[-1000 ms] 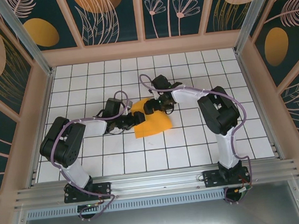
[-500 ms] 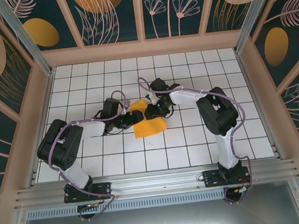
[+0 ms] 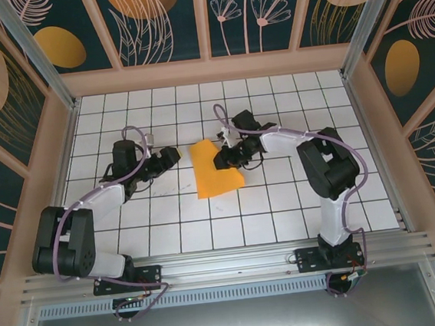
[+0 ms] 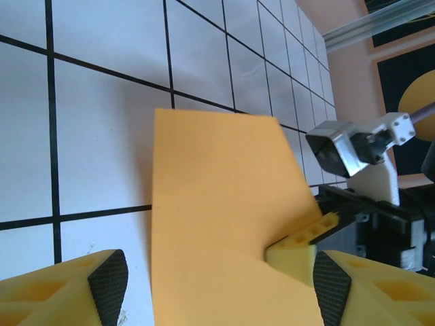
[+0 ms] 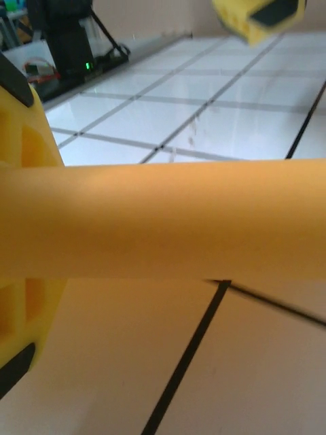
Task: Fold a paper plane with a square sheet of paper (fold left side to right side)
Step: Pick up the square sheet of paper from the center of the table, then place a square sheet of paper at the center of the table.
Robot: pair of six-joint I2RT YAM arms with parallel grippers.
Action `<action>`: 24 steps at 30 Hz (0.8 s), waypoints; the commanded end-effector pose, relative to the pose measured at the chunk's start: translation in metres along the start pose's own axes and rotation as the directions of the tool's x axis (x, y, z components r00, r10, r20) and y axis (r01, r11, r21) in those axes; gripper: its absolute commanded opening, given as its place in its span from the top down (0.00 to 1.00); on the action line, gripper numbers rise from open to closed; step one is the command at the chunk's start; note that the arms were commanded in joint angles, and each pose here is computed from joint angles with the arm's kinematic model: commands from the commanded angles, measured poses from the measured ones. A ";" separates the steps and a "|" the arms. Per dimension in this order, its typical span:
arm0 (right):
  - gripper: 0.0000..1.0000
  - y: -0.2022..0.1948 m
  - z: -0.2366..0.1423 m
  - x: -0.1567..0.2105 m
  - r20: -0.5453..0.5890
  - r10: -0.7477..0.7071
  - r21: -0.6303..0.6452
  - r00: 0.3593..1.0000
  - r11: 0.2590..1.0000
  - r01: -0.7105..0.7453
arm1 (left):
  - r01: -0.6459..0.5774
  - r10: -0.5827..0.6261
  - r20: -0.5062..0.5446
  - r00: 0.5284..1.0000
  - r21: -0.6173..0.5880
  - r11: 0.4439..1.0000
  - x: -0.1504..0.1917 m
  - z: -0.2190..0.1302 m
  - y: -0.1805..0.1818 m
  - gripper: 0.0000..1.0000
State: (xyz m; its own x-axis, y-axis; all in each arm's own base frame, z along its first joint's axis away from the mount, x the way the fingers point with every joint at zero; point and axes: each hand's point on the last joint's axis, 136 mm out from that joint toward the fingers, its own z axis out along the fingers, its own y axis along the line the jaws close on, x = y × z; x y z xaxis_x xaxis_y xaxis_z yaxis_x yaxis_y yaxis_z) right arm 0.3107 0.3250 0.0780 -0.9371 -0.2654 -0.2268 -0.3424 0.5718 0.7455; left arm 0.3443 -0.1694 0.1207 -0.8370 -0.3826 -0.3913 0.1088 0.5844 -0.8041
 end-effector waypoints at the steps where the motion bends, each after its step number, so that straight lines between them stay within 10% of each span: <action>1: 0.77 0.036 -0.026 -0.013 0.061 -0.057 -0.158 0.996 0.985 0.066 | -0.060 0.057 0.036 0.998 0.081 0.995 -0.009 -0.014 -0.019 0.25; 24: 0.78 0.152 -0.180 -0.020 0.329 -0.372 -0.389 0.868 0.784 0.484 | -0.414 0.373 0.194 0.908 0.563 0.715 -0.030 -0.047 -0.194 0.08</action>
State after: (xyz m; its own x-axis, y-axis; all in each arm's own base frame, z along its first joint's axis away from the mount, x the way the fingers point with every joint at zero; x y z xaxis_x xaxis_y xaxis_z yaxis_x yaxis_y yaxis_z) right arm 0.3063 0.2784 0.2794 -0.7637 -0.1750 -0.6215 -0.6425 0.1122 0.7580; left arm 0.3306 -0.2231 0.2857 -0.6583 -0.3046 -0.6884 0.6458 0.2416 -0.7243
